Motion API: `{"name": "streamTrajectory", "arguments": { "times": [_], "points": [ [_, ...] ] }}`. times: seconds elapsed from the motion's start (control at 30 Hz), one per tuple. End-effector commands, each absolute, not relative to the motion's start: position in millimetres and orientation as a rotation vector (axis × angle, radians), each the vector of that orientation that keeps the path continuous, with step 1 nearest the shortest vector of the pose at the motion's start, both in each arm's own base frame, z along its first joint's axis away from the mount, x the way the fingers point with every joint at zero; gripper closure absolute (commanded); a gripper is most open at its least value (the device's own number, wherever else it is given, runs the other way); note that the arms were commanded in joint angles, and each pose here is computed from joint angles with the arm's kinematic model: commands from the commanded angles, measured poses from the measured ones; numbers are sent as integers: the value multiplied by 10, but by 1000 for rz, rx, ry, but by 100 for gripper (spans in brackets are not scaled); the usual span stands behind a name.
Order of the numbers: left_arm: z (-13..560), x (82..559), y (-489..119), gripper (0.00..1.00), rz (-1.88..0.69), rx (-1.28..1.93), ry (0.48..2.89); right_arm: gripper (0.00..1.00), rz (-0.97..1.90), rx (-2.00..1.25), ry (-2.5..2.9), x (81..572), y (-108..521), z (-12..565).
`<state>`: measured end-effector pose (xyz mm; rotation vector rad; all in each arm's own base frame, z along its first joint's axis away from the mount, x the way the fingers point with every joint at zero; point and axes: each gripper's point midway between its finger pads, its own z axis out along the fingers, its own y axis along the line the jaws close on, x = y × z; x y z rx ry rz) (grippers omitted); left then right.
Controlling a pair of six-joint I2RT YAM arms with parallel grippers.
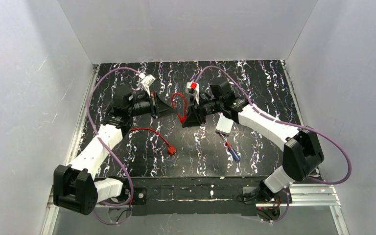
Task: Lock with the key
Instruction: Lock the lock.
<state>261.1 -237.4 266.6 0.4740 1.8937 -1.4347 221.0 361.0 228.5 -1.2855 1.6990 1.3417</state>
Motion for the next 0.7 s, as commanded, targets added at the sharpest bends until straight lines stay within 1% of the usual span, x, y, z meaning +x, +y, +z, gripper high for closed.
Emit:
{"name": "streamTrajectory", "arguments": {
  "times": [0.0,0.2,0.47,0.67],
  "points": [
    [2323,2288,-2512,100,-1557,540,2008,99,1275,-1266,1493,2408,3762,2840],
    [2246,2195,-2576,100,-1566,555,2031,99,1297,-1175,1490,2567,3768,3010],
    [2064,2209,-2551,100,-1553,457,2107,99,1446,-1095,1419,2548,3854,3332],
    [2161,2145,-2553,100,-1572,492,2074,99,1358,-983,1466,2851,3770,3314]
  ]
}}
